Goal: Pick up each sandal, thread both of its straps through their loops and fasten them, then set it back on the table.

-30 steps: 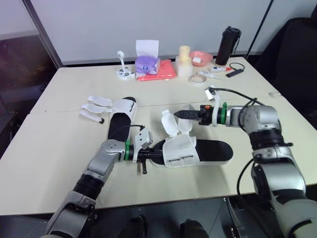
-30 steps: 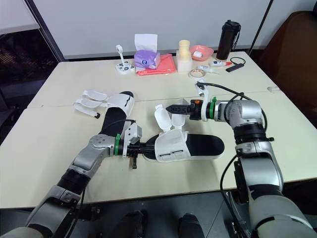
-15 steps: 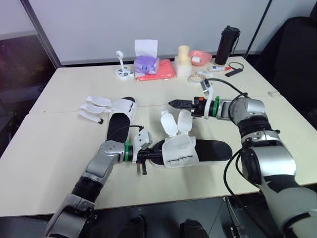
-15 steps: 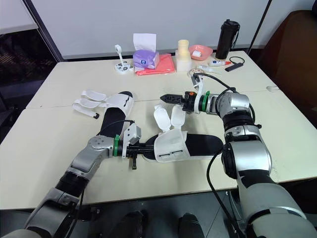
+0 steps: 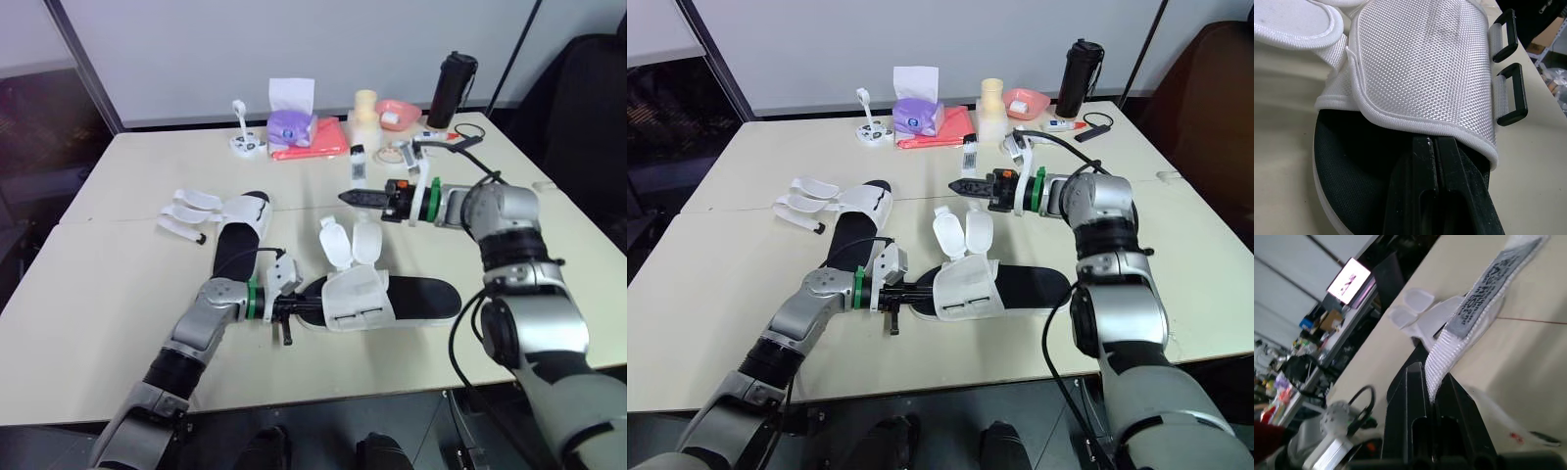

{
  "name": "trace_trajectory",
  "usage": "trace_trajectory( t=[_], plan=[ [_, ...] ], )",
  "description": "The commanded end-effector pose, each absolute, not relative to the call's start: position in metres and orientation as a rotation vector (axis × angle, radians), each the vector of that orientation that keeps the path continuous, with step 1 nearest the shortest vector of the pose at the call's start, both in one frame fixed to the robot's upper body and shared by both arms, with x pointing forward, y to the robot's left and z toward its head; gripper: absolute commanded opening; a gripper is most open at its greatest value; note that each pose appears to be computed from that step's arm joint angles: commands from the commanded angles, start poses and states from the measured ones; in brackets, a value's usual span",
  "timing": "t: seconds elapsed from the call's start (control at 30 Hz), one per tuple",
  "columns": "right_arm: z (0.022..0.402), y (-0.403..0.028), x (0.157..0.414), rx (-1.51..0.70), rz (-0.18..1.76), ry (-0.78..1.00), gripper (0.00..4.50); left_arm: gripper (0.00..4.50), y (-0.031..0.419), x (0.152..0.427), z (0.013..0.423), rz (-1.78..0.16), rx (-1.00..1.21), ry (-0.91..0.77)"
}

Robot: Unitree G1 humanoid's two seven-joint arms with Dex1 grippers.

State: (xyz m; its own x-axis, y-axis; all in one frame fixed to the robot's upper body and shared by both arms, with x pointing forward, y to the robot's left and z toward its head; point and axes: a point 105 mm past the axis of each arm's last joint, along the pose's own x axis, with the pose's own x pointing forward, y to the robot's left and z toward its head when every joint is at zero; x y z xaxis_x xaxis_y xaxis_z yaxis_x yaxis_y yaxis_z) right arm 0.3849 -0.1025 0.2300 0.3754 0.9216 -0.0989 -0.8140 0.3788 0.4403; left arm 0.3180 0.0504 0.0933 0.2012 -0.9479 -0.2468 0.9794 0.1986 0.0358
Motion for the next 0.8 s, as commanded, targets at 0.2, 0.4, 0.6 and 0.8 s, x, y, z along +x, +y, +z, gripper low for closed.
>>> trace_trajectory(
  t=[0.2,0.4,0.6,0.8],
  plan=[
    [0.216,-0.087,0.297,-0.408,1.252,-0.009,0.03,0.0,0.053,0.319,0.081,-1.346,0.197,0.243],
    [0.149,-0.093,0.265,-0.888,1.29,-0.162,0.03,0.0,0.055,0.319,0.079,-1.358,0.214,0.254],
    [0.126,-0.116,0.275,-1.293,1.237,-0.375,0.03,0.0,0.057,0.319,0.076,-1.359,0.22,0.26],
    [0.123,-0.12,0.281,-1.392,1.207,-0.488,0.57,0.0,0.054,0.32,0.076,-1.355,0.213,0.257]
  ],
)
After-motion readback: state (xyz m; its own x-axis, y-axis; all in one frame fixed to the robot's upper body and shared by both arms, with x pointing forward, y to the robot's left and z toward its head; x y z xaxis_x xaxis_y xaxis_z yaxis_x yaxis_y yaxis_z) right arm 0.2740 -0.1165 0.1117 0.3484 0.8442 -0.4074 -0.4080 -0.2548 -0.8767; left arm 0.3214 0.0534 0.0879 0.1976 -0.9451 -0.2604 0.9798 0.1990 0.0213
